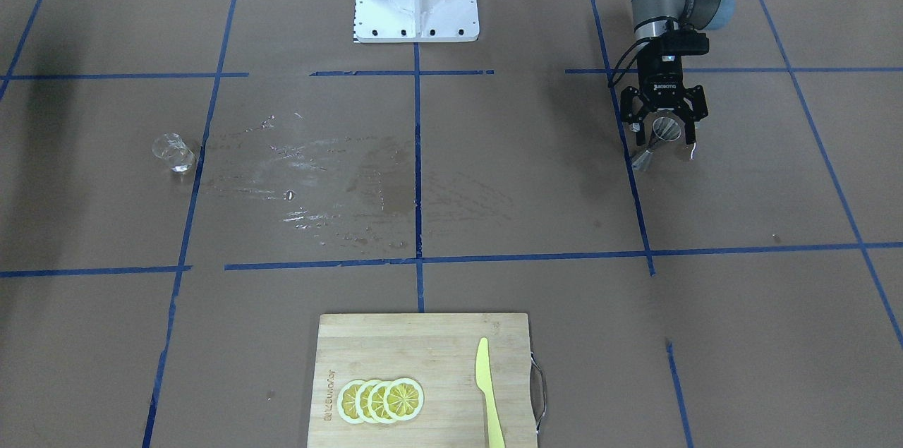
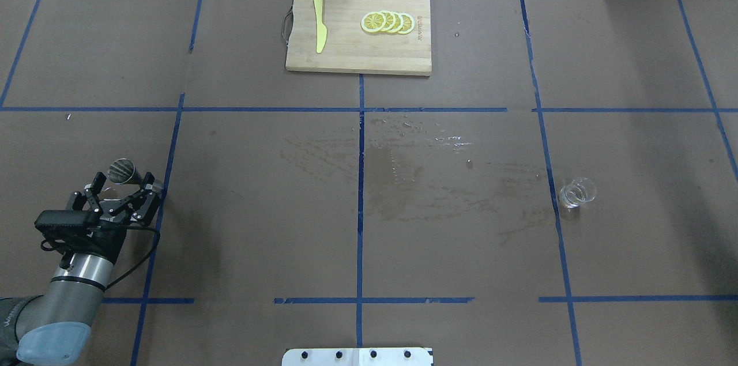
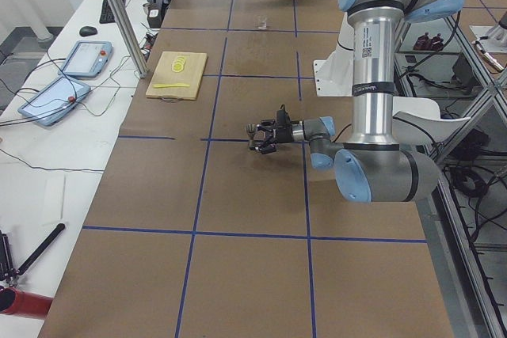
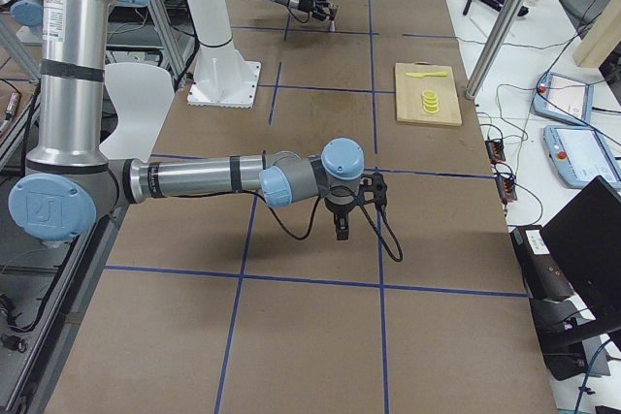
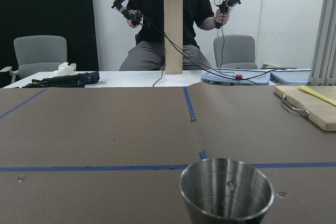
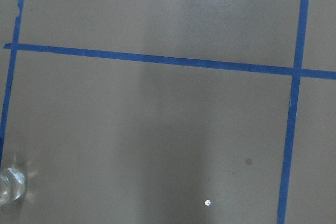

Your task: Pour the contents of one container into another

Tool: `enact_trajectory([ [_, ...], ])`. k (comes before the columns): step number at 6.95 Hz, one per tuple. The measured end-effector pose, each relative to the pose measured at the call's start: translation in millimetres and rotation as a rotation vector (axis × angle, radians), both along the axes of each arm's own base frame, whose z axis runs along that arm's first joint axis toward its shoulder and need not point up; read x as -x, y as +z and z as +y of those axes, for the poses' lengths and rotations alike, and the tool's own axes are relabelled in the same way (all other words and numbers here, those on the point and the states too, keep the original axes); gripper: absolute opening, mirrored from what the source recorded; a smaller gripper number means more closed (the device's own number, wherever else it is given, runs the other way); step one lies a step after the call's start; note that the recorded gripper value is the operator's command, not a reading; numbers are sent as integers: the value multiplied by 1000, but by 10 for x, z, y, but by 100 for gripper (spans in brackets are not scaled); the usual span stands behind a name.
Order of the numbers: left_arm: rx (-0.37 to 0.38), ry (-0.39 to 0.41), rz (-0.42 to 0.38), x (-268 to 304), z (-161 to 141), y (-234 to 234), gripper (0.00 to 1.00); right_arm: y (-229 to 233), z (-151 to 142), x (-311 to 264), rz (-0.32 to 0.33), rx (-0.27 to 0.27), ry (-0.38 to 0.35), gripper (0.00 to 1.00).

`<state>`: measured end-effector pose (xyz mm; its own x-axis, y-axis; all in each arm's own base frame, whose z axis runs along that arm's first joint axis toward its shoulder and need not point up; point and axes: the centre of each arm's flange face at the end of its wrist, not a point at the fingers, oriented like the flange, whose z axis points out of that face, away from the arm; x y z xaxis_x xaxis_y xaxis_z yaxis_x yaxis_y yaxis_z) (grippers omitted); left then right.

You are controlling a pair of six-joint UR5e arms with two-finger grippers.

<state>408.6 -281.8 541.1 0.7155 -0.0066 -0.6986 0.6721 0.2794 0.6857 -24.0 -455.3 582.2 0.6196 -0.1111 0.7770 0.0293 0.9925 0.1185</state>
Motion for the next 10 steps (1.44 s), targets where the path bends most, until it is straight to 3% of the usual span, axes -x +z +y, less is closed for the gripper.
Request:
enact_trajectory([
  [2, 6, 2, -7, -56, -65, 11, 76, -4, 7, 3, -7, 1, -2, 100],
  [3, 11, 7, -7, -64, -75, 15, 74, -7, 7, 4, -8, 0, -2, 100],
  [5, 22, 25, -5, -88, -78, 15, 59, -16, 3, 5, -8, -1, -2, 100],
  [6, 25, 38, -13, -117, -77, -1, 43, -16, 3, 5, -9, 0, -1, 100],
  [7, 21, 48, -28, -144, -83, -31, 14, -19, 1, 6, -10, 1, -1, 100],
  [8, 23, 60, -35, -158, -86, -54, 0, -18, -1, 7, -11, 3, 0, 100],
  [10, 35, 89, -37, -166, -82, -65, 0, -20, 0, 13, -20, 6, -2, 100],
])
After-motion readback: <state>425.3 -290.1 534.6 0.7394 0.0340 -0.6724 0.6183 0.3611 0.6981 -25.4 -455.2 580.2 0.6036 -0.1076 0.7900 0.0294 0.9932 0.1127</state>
